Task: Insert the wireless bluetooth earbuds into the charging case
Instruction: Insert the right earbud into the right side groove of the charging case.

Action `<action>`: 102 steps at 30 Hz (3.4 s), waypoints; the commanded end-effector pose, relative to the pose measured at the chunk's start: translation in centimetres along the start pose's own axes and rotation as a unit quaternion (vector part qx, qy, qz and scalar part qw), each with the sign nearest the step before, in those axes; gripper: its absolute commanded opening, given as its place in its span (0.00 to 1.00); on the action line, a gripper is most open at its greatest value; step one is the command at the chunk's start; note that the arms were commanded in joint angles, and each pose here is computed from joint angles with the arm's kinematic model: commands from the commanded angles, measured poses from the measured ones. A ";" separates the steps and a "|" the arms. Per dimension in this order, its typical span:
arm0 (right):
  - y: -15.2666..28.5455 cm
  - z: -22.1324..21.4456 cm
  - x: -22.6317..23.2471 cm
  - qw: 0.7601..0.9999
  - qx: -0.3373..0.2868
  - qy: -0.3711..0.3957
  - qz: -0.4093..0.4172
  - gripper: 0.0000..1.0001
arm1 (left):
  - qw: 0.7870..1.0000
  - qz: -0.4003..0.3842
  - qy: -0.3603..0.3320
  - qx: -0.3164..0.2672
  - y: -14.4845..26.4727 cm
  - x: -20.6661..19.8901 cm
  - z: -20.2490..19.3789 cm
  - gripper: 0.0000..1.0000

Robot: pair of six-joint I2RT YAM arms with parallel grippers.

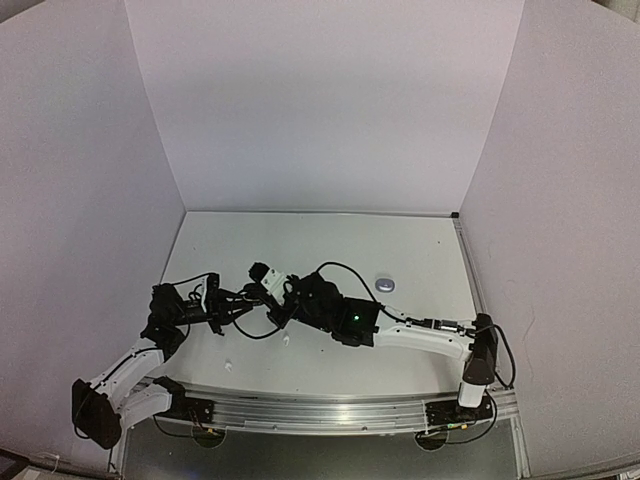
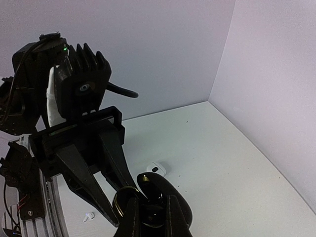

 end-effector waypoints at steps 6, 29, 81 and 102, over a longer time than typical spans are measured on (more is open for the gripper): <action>3.2 5.2 0.1 0.996 -0.081 0.005 0.026 0.00 | 0.995 -0.021 -0.095 -0.025 -0.1 -0.8 2.1 0.00; 3.8 3.7 0.2 0.991 -0.114 0.065 0.019 0.00 | 0.989 -0.052 -0.135 -0.041 -0.3 -1.4 2.7 0.00; 2.6 1.6 0.8 0.992 -0.096 0.075 0.025 0.00 | 0.992 -0.031 -0.109 -0.046 -0.3 -0.8 2.8 0.00; 1.9 1.3 -1.4 0.992 -0.078 0.087 -0.049 0.00 | 0.991 -0.026 -0.121 -0.050 -0.2 -0.8 3.2 0.00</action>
Point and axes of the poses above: each gripper's point midway between its finger pads, its own y axis back along the fingers, its own x axis along the line the jaws close on, z = x × y, the point moved 2 cm from there along y, back along the fingers, and after that the axes turned 3 degrees about y, right-handed, at the moved point
